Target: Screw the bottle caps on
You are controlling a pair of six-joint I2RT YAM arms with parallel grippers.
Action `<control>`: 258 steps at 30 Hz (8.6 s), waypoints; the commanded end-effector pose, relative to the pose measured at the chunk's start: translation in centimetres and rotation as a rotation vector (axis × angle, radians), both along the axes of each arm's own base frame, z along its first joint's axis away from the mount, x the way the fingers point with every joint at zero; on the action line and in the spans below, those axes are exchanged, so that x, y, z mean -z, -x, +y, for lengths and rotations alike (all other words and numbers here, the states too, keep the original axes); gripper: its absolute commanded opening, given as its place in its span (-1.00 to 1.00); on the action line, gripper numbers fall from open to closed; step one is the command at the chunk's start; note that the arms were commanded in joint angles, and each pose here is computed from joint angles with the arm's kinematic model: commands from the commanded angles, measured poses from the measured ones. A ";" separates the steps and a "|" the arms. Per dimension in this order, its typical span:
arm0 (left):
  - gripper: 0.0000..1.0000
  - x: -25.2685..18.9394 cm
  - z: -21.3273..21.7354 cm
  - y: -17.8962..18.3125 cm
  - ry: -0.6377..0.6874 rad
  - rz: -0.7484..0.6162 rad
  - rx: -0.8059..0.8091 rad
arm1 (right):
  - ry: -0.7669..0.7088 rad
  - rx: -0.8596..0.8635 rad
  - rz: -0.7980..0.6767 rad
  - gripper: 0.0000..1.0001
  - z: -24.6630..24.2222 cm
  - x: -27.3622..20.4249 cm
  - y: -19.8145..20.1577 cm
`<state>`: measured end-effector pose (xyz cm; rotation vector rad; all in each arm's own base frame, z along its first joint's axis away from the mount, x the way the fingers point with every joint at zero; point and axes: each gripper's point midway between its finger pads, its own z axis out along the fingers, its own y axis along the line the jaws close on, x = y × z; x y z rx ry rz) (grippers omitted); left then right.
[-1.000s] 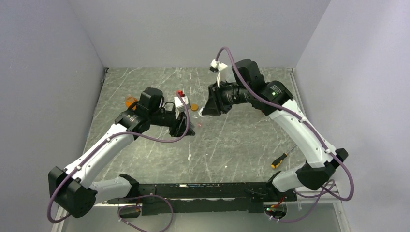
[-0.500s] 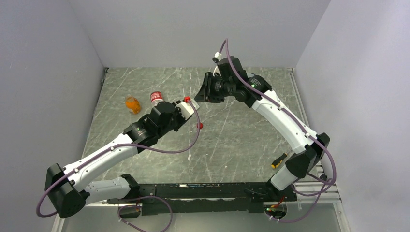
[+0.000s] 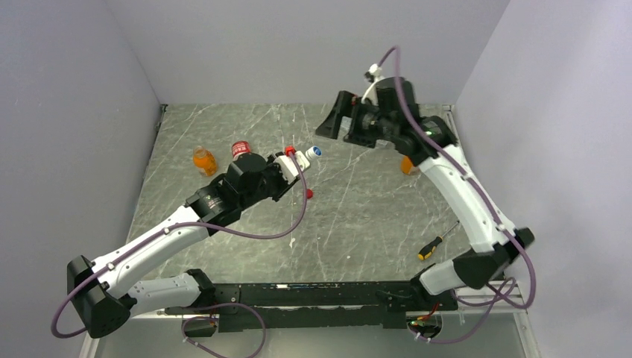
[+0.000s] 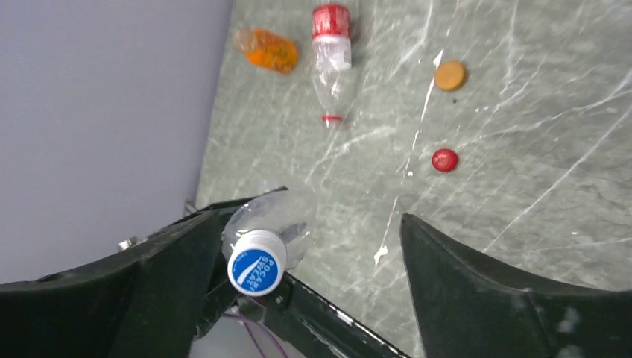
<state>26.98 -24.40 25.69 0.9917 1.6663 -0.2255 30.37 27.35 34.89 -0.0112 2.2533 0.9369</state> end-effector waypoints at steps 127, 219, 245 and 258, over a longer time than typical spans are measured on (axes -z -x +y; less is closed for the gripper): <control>-1.00 -2.4 -5.9 0.2 0.237 0.142 0.252 | 0.146 -0.128 -0.109 -0.19 1.0 1.4 3.3; 0.99 -3.1 3.5 -1.5 0.328 0.249 -0.210 | 0.627 0.461 -0.058 0.50 -21.1 10.4 -9.1; 0.99 11.3 16.9 -15.5 0.387 0.566 -0.973 | 0.263 0.204 -0.275 0.79 -10.9 0.4 1.9; 0.95 17.8 18.2 -22.9 0.297 0.625 -1.075 | 0.270 0.129 -0.261 0.79 -7.6 1.9 3.4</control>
